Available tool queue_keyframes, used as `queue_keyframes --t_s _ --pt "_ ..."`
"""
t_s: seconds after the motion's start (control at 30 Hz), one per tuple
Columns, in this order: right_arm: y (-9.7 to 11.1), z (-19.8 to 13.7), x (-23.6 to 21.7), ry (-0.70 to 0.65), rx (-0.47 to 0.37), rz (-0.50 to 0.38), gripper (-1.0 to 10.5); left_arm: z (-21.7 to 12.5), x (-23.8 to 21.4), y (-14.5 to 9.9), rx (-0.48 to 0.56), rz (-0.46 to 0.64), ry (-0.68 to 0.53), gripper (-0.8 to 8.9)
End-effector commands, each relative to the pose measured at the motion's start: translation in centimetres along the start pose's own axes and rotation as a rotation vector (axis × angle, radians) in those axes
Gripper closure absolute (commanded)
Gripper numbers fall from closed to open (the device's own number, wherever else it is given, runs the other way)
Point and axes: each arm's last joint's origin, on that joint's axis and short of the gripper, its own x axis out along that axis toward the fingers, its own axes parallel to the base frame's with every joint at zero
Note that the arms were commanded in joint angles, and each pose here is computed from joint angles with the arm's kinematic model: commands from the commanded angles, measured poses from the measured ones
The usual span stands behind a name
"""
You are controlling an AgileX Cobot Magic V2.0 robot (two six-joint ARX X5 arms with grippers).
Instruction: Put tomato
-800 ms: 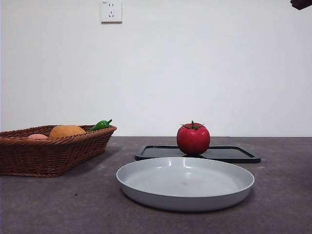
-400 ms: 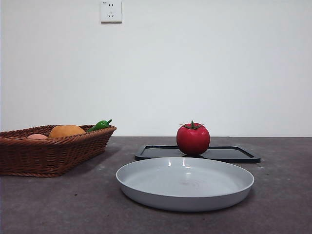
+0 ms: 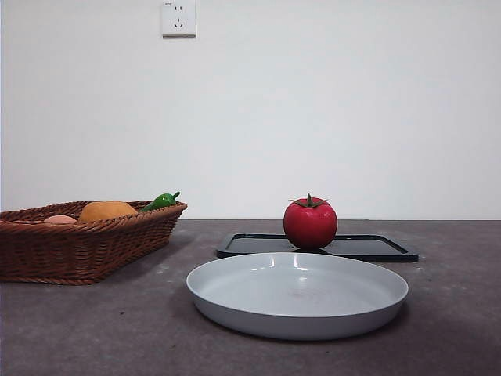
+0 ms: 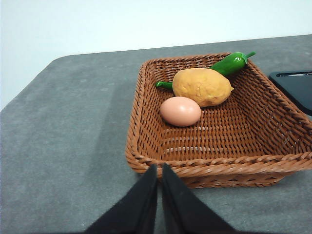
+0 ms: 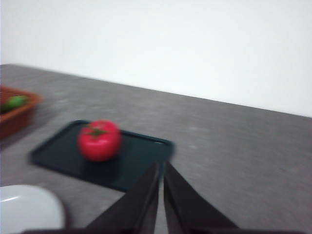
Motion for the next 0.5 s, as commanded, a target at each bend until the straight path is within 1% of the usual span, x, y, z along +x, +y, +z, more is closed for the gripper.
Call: queue_keyframes --t_s 0.03,0.13,0.3,0.5 --pt "-0.1 -1.7 -0.1 -0.026 0.052 -0.059 9.4 -0.7 0.1 0.0 -0.007 -0.001 0.037 7.98" --pt "-0.2 -3.8 -0.3 -0.023 0.067 -0.101 9.4 -0.7 0.1 0.0 -0.007 -0.001 0.037 7.98" --pt "-0.3 -6.4 -0.3 -0.016 0.100 -0.131 9.4 -0.7 0.1 0.0 -0.007 -0.001 0.037 7.98" --pt "-0.4 -8.2 -0.1 0.007 0.147 -0.144 9.4 -0.7 0.1 0.0 -0.007 -0.001 0.037 7.98"
